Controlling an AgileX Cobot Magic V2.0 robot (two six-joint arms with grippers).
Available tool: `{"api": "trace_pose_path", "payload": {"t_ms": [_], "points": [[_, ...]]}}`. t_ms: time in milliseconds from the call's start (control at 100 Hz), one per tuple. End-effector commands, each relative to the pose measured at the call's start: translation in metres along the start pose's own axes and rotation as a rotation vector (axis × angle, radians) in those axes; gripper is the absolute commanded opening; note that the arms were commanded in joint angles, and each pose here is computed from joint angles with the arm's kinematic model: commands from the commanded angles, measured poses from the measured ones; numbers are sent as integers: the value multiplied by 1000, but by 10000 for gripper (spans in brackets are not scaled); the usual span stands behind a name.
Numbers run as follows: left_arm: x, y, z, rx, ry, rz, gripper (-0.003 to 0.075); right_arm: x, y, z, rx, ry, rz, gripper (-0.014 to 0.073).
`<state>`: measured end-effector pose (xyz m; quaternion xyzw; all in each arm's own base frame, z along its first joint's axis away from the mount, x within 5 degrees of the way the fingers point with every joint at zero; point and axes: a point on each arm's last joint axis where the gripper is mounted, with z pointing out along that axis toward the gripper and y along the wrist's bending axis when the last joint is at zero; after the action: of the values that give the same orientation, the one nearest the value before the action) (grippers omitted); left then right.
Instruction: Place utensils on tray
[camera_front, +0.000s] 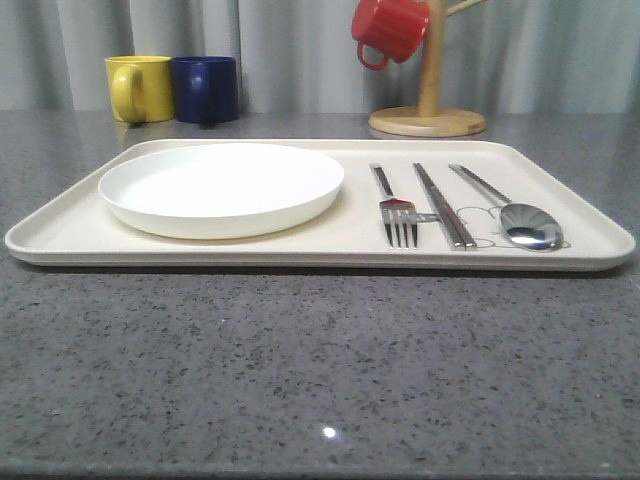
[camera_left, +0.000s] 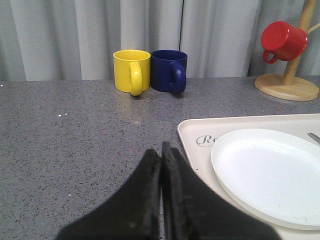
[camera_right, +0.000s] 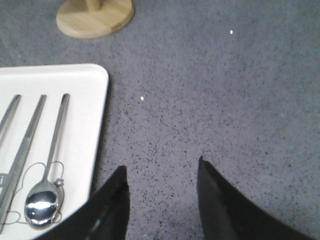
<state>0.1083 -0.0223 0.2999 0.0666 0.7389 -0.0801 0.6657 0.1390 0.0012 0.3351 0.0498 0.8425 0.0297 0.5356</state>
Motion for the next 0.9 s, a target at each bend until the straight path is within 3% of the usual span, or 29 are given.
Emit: {"api": "trace_pose_path", "payload": {"t_ms": [0, 240, 890], "points": [[-16, 2, -2, -25, -98, -10, -18, -14, 1, -18, -21, -198, -21, 238], [-16, 2, -2, -25, -98, -10, -18, -15, 1, -28, -25, -254, -26, -70], [-16, 2, -2, -25, -98, -10, -18, -14, 1, -28, -25, -252, -26, -68]]}}
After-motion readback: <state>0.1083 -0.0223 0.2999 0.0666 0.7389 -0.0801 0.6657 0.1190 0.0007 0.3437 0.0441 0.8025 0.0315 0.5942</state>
